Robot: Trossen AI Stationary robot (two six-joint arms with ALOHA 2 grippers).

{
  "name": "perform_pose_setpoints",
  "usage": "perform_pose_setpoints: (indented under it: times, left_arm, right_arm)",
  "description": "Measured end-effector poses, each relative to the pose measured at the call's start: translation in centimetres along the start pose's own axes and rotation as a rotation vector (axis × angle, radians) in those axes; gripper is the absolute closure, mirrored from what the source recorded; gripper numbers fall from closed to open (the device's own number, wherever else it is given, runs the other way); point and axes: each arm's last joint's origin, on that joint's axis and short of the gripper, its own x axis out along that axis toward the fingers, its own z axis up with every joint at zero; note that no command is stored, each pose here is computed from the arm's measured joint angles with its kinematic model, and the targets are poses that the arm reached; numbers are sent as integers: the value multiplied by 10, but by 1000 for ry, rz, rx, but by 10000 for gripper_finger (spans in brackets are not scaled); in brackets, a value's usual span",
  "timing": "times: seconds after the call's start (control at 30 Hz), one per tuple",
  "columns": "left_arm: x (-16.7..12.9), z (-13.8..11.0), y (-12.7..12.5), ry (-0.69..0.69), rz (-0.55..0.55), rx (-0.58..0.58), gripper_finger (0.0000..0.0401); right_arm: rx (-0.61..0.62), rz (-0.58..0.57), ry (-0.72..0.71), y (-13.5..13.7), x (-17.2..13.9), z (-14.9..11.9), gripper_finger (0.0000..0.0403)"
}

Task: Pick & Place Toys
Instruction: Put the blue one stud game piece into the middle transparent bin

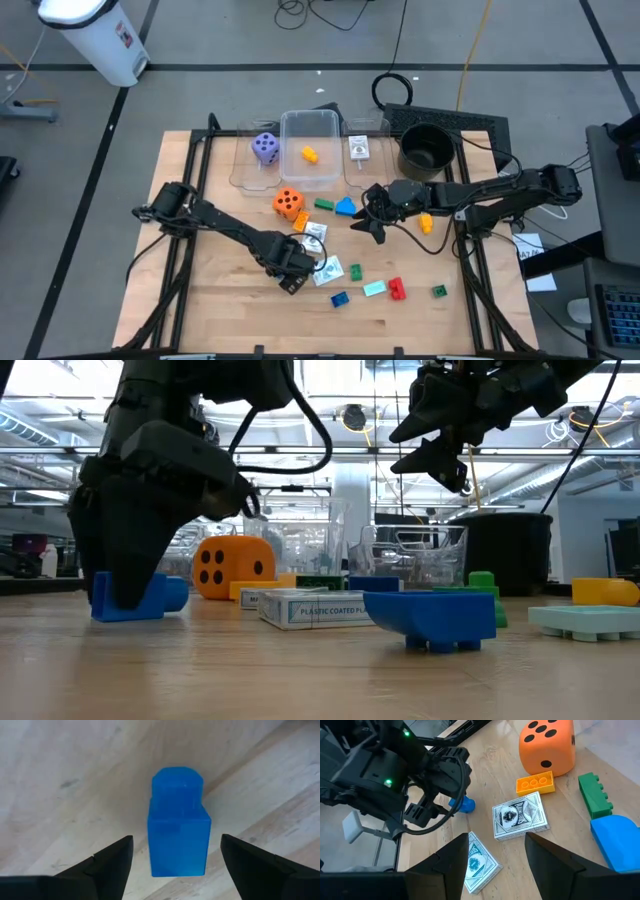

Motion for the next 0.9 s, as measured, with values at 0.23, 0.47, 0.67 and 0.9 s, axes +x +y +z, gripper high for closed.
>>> perform_pose_setpoints:
  times: [0.23,0.47,0.67,0.9]
  left_arm:
    - [2,0,0,-3,-3,12,145]
    - [0,0,2,-31,12,26,221]
    - [-42,-7,11,-182,-42,72,268]
    - [-141,-28,53,-508,-275,78,268]
  right_arm:
    - [0,0,1,0,0,0,216]
    - [0,0,0,0,0,0,216]
    - [-3,11,-17,1,-1,2,216]
    - [-55,240,-231,19,-9,26,216]
